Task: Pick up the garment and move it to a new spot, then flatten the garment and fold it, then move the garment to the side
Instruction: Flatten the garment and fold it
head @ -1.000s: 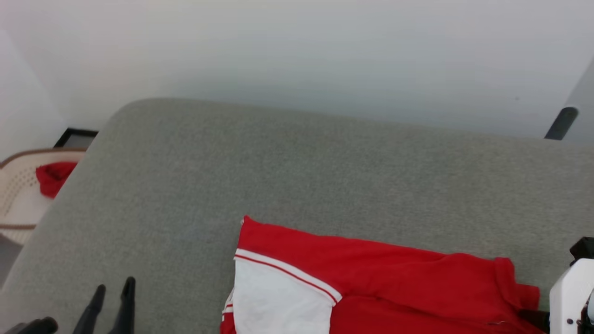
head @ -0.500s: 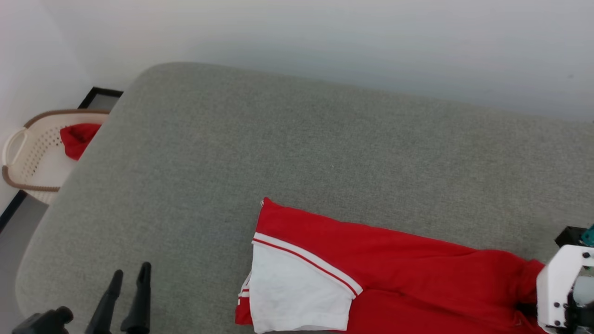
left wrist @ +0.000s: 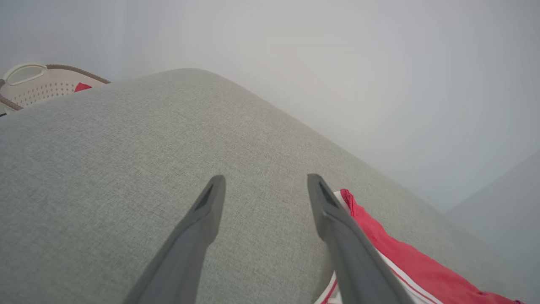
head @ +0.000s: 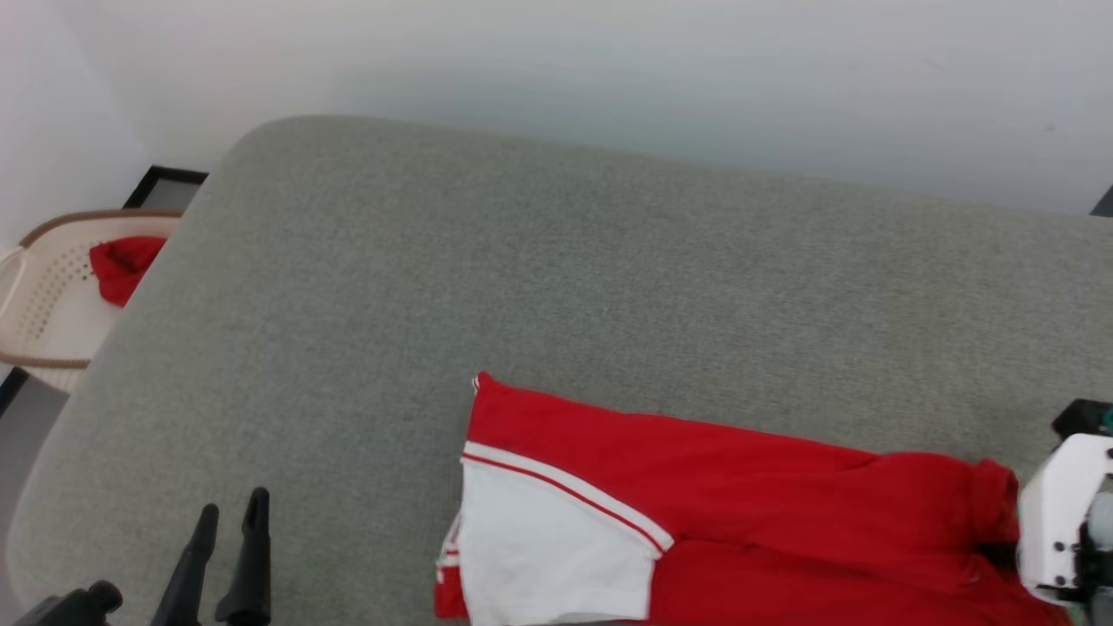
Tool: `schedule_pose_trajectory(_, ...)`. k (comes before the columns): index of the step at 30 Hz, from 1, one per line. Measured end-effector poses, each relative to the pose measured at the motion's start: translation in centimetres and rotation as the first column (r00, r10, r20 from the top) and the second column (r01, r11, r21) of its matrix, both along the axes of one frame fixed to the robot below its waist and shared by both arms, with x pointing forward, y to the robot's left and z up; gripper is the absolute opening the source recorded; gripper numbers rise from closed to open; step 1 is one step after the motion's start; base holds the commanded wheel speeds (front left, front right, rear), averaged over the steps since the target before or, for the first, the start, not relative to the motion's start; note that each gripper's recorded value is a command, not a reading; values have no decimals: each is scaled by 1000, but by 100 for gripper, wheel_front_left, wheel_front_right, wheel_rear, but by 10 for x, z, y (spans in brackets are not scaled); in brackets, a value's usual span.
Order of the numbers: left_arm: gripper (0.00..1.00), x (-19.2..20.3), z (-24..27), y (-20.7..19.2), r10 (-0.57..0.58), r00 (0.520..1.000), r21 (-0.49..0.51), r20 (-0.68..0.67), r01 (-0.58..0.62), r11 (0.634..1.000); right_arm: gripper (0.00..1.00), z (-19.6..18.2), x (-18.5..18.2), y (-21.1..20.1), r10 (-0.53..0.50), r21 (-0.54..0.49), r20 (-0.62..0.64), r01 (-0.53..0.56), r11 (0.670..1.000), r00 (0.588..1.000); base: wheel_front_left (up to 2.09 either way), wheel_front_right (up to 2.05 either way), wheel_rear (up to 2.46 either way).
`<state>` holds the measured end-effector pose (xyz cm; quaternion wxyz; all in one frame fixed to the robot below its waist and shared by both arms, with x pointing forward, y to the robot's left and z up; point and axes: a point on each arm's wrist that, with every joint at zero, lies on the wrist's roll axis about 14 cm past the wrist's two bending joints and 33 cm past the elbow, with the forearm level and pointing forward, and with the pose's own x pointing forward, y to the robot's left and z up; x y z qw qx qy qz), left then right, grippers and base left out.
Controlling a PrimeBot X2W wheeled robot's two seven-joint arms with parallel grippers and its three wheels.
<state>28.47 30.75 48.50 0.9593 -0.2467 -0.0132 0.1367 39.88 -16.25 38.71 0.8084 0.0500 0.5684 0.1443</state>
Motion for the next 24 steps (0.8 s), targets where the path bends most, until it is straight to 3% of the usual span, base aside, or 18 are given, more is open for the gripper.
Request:
schedule_pose_trajectory(14,100,1,4,-12,-49,998,-1,26,49,999,0,33,-2,-94,-178,-124,111,192,974,978,0,0,0)
schedule_pose_trajectory(24,100,-4,7,-18,-77,996,0,37,77,997,0,60,-18,-105,-192,-94,186,212,973,964,0,0,0)
